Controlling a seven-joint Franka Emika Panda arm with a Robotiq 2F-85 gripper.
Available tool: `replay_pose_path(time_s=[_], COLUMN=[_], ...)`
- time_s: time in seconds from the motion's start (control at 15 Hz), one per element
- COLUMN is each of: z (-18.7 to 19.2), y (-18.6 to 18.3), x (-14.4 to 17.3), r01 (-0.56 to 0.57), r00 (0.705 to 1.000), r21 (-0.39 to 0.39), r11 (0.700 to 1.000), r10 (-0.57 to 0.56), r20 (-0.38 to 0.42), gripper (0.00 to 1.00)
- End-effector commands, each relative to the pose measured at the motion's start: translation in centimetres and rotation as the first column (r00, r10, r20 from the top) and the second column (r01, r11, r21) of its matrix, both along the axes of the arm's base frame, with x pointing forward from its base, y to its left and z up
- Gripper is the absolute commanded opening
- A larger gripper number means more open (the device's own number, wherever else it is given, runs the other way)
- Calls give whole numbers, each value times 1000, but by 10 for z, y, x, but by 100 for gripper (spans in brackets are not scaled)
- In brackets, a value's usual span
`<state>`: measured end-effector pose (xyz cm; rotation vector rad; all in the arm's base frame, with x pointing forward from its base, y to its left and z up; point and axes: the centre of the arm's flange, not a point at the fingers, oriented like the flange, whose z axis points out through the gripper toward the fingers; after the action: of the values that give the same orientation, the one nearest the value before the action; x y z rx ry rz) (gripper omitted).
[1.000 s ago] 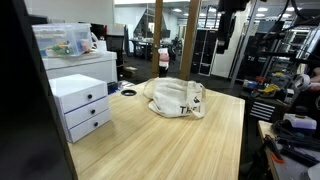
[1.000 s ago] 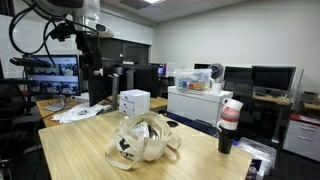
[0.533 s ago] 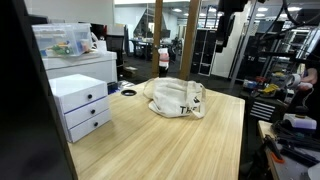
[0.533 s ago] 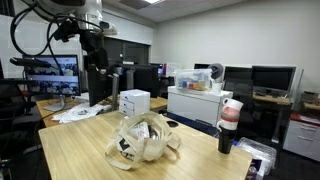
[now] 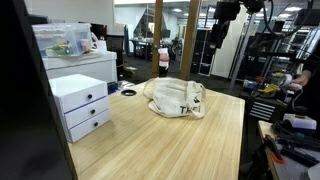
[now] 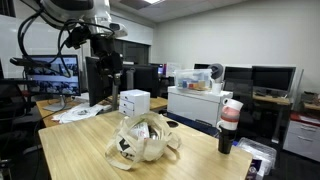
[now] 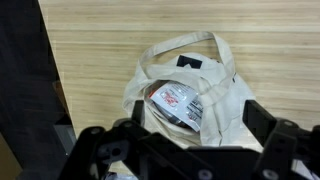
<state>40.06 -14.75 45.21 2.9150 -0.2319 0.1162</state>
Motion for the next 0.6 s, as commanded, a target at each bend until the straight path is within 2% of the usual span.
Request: replay_pose_path(time_s=[0.0, 0.07, 0.53], z=[-8, -5, -7], y=[-16, -9, -11], x=[7, 3, 5], r01=[-18, 5, 1], r00=[999, 1000, 1000], r21=[-42, -10, -20], r11=[999, 1000, 1000], r10=[19, -5, -1], r20=[28, 14, 19], gripper=[100, 100, 100])
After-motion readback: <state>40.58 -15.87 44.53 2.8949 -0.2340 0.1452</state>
